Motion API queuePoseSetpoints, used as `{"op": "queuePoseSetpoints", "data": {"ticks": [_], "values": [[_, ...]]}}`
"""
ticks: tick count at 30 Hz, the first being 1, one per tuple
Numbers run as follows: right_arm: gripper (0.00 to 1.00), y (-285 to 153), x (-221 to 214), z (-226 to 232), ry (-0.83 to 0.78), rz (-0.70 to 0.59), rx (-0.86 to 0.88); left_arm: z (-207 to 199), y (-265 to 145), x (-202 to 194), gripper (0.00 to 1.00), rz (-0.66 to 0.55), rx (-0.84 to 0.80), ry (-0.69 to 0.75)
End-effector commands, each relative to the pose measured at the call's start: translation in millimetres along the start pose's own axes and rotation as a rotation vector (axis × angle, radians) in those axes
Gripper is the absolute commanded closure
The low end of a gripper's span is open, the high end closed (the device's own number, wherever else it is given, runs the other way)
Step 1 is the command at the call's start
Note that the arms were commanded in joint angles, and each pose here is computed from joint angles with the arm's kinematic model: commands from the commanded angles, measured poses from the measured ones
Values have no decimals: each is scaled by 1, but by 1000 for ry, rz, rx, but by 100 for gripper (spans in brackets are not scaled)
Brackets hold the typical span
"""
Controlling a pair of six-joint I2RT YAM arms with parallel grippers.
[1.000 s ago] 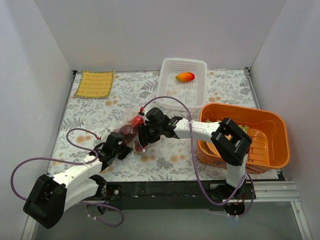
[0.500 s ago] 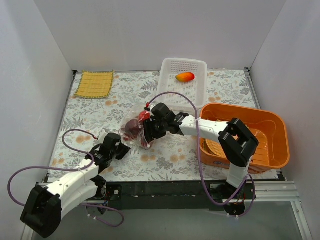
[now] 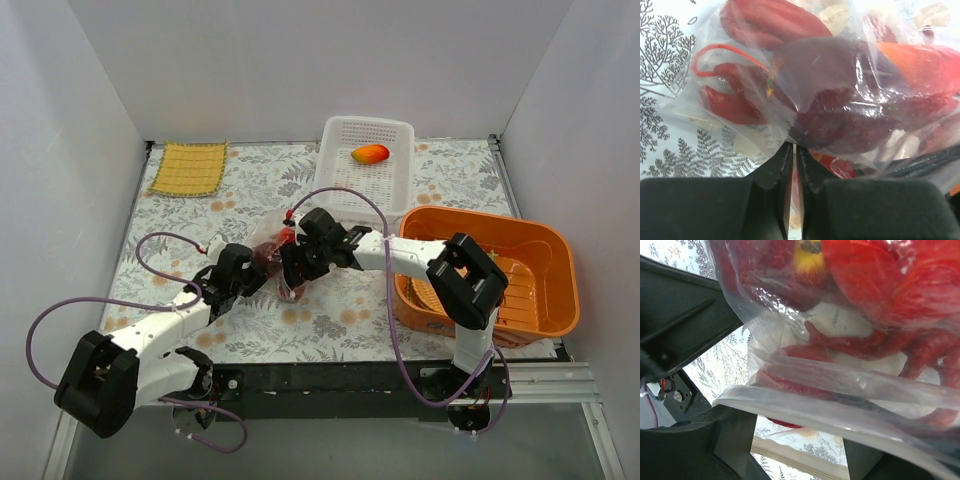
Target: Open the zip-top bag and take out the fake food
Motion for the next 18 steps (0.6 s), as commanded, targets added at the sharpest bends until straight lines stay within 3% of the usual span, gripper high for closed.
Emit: {"op": "queuePoseSetpoints", "data": {"ticks": [1,11,18], "values": [[29,-2,9,11,-69,-28,43,2,10,2,96,-53,-19,0],[25,10,4,17,-104,21,0,42,25,-11,100,-45,109,-30],[23,13,10,17,-56,-80,-14,59,26,-17,100,-34,144,-54]]}}
Point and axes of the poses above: each gripper's point midway between its finger pads, its own y axis out along the fingers, its own z axis along the line the jaws close on, x = y × z, the point moved 8 cm from there along -y, back along the fingers, and after that the axes turned 10 degrees about -y, right-handed, at the moved point
